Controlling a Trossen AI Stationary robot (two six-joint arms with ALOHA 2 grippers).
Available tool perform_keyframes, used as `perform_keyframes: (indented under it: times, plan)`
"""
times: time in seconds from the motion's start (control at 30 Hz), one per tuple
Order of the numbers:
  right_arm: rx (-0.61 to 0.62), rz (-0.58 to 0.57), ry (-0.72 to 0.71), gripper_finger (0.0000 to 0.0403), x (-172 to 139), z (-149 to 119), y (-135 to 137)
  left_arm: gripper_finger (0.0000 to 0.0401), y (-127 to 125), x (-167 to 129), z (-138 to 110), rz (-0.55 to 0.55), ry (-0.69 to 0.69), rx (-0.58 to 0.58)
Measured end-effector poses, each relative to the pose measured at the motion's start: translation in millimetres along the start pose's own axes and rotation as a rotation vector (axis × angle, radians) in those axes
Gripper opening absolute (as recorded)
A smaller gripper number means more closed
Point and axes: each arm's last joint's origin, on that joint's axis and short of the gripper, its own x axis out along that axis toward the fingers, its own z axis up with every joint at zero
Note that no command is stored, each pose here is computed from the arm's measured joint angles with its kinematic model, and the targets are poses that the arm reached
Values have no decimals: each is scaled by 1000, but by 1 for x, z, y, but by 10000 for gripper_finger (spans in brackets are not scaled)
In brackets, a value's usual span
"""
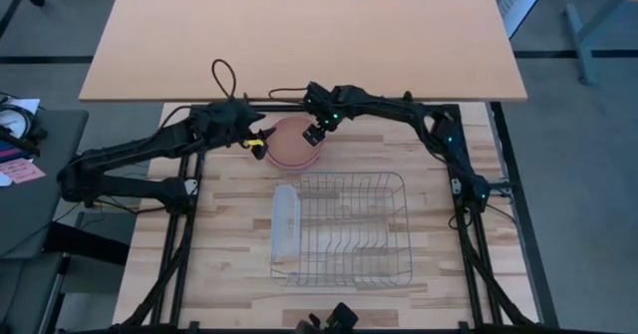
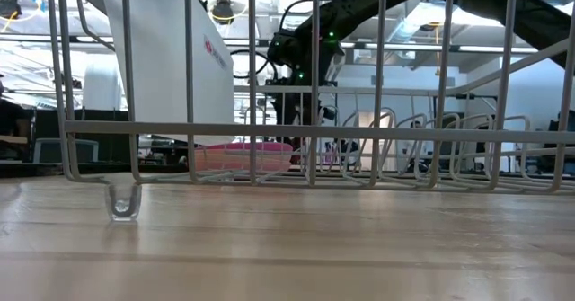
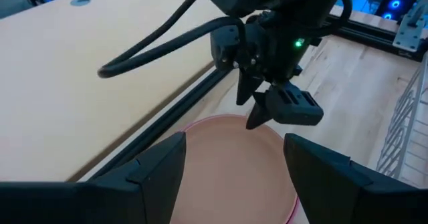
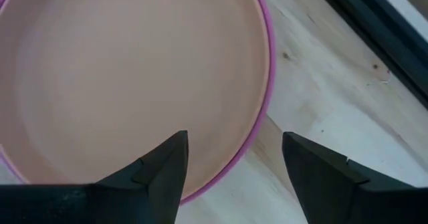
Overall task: Sort dishes
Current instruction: Put the light brown plate in the dish rack
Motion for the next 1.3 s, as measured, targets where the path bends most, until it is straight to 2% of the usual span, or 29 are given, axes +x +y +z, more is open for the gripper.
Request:
perform_keyframes:
  times: [0.13,0.37,0.7,0.9,1.3]
  plan:
    - [13,5,29,225,5,-2,-2,246,0,0,1,-1,-14,-5]
    - [-9,21,38,197,7,-7,12,246,0,0,2,-1,-16,-4]
    - [8,-14,54,140,13,-9,1,246,0,0,2,-1,-15,-7]
    - [-11,-15,62,122,13,-10,2,246,0,0,2,-2,-16,-7]
    - [-44,-17,80,62,13,-13,5,246,0,0,1,-1,-14,-7]
